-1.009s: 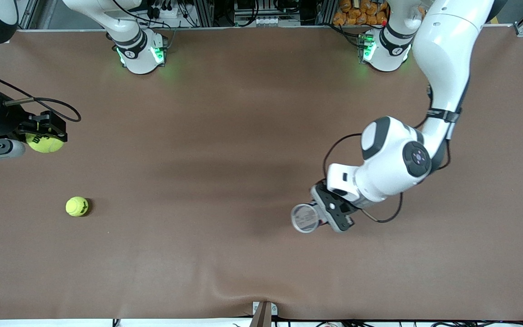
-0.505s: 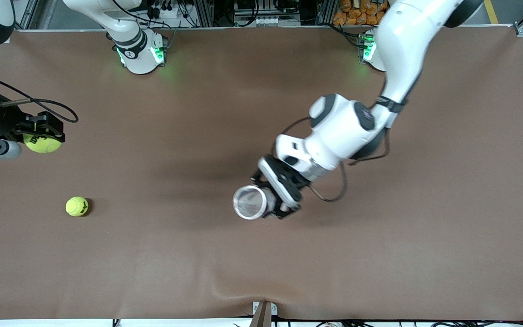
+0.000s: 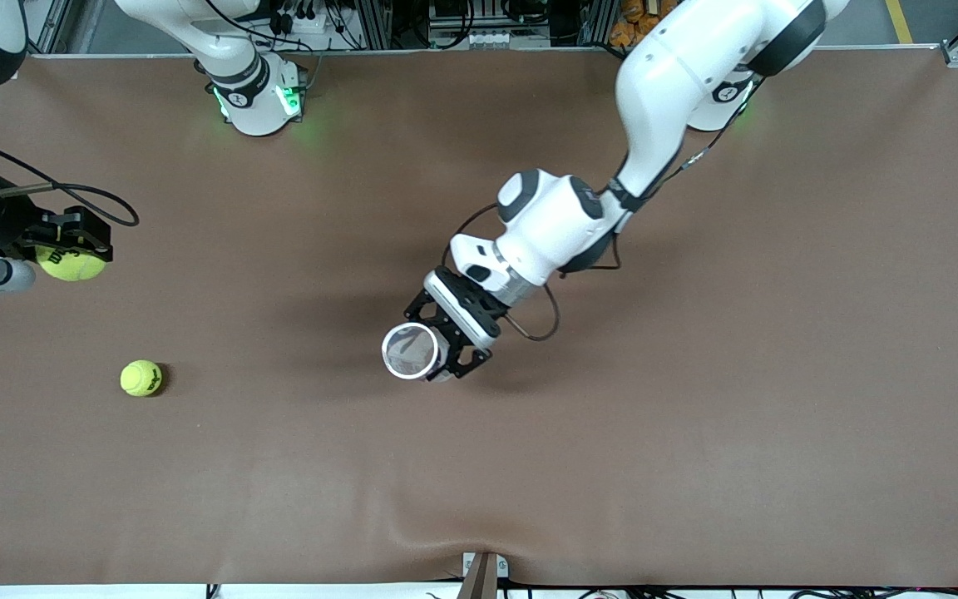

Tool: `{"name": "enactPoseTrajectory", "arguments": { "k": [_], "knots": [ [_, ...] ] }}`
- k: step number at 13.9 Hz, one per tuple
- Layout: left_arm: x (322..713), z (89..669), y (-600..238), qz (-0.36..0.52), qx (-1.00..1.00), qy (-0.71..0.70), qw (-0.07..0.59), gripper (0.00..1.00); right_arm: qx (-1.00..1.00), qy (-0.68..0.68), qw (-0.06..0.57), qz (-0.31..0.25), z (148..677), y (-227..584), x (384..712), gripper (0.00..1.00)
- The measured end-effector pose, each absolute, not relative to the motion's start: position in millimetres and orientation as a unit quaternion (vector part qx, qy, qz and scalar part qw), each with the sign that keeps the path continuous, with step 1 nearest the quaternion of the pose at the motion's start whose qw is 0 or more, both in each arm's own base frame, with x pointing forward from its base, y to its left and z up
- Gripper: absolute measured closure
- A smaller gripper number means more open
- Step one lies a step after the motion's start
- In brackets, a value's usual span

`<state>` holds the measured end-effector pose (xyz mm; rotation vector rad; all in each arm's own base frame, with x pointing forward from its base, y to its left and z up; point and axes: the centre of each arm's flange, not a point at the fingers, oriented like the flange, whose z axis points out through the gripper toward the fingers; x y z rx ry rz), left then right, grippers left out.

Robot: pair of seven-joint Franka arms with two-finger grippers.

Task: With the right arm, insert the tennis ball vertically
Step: 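Carry the upright tube toward the table middle with the left gripper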

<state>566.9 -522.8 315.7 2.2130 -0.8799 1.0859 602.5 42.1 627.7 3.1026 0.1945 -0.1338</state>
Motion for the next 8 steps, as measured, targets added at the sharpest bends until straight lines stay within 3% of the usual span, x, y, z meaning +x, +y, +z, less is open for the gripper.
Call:
{"name": "enactPoseTrajectory", "arguments": {
  "k": [8],
  "knots": [
    [527.2, 239.0, -545.5, 0.418, 0.823, -0.293, 0.248, 0.33, 0.998, 0.068, 0.013, -0.010, 586.1, 48.0, 637.0, 0.33]
  ]
}}
